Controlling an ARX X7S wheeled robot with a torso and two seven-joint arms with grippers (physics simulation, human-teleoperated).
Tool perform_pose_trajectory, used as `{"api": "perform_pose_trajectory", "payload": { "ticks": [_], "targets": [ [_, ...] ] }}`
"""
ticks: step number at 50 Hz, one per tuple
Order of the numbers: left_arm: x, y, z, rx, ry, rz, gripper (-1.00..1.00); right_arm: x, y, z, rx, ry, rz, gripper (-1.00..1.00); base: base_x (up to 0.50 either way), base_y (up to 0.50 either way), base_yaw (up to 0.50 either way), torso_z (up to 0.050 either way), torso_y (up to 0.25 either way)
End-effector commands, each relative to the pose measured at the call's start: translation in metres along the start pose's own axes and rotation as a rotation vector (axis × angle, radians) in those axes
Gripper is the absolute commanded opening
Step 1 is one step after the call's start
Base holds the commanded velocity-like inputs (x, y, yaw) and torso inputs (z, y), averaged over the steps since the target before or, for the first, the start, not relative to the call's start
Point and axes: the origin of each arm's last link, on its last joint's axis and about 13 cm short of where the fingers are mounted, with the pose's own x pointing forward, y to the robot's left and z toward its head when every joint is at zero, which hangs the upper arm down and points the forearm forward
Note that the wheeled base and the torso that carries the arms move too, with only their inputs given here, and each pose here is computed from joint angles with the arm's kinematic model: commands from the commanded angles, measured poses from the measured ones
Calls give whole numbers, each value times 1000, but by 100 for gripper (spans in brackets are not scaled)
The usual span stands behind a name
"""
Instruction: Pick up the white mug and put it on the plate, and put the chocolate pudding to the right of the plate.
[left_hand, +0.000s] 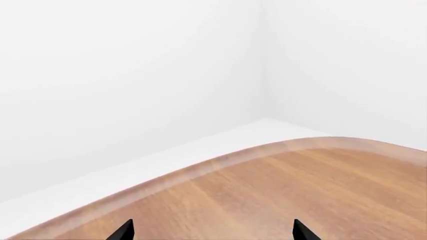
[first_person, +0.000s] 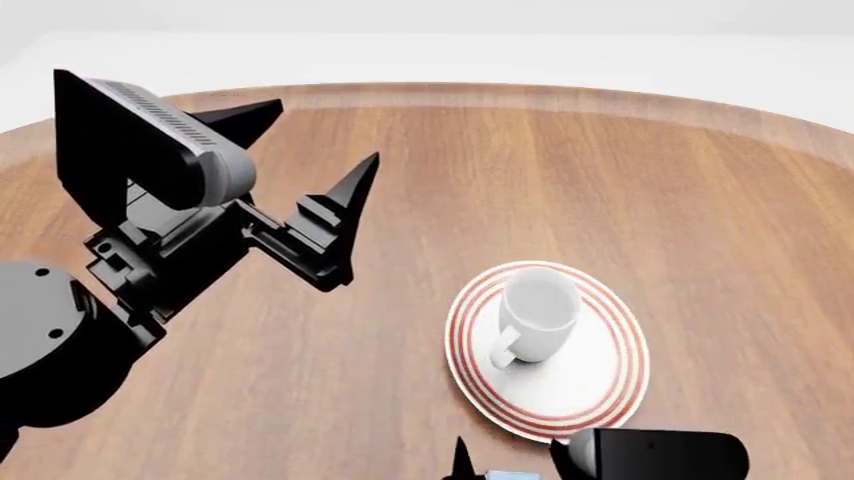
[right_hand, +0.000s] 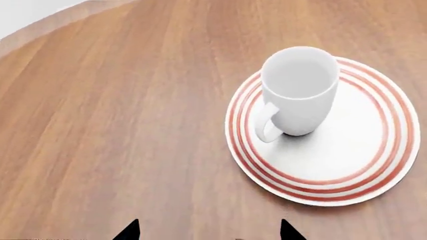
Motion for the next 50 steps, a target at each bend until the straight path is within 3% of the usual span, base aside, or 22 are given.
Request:
{"api": "perform_pose_trajectory", "payload": {
  "ticks": [1,30,50],
  "targets": [
    [2,-3,2,13,-23,-34,100,3,2,-5,47,14,-82,100,0,0,0,0,0],
    [3,-4,1,9,-21,-32,100,8,-7,-19,39,83,-154,100,0,0,0,0,0],
    [5,-5,-3,-2,-14,-33,100,9,-18,-30,5,126,-118,100,0,0,0,0,0]
  ]
}}
